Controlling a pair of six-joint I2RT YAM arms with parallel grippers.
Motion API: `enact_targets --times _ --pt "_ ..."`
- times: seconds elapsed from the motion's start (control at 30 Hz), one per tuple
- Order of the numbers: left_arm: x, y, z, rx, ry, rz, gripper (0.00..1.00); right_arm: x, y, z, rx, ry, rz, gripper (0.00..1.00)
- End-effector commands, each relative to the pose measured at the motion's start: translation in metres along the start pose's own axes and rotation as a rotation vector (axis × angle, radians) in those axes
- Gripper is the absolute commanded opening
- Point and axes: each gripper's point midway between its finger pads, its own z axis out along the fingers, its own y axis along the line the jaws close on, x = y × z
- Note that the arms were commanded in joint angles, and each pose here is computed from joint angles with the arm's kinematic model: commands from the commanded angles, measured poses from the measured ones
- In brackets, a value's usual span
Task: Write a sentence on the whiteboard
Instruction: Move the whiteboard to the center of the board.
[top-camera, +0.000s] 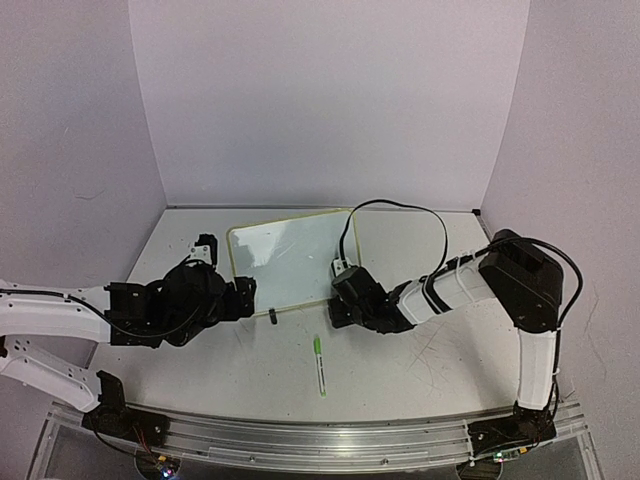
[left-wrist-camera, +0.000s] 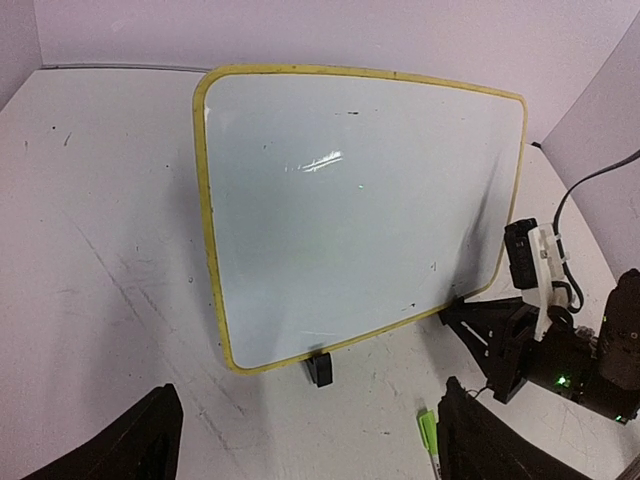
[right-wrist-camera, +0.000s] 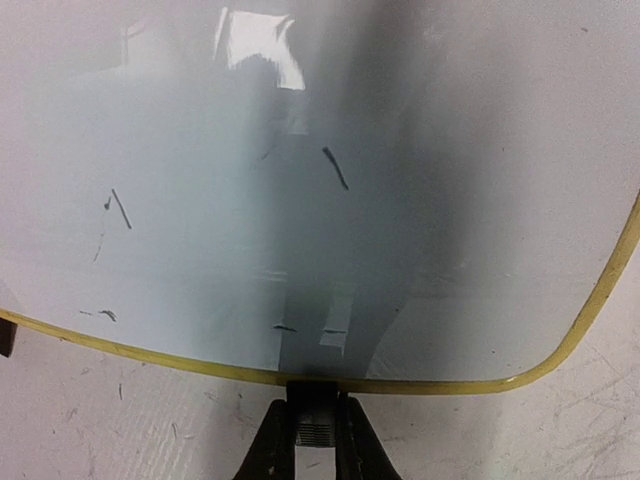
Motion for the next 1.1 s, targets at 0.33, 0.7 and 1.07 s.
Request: enact_targets --times 0.33,0.7,1.07 --pt "-0.011 -0.025 0.0 0.086 -0.007 0.028 0.91 -0.007 -0.025 -0.039 0.055 -0.043 -0.005 0.27" --pt "0.031 -0.048 0.008 0.198 0.143 0.035 0.94 -0.002 0.005 -0.1 -0.122 0.08 -0.002 0.86" --pt "-0.014 -0.009 -0.012 0.081 -0.044 -0.031 0.97 0.067 0.1 -0.117 -0.234 0.357 0.007 0.74"
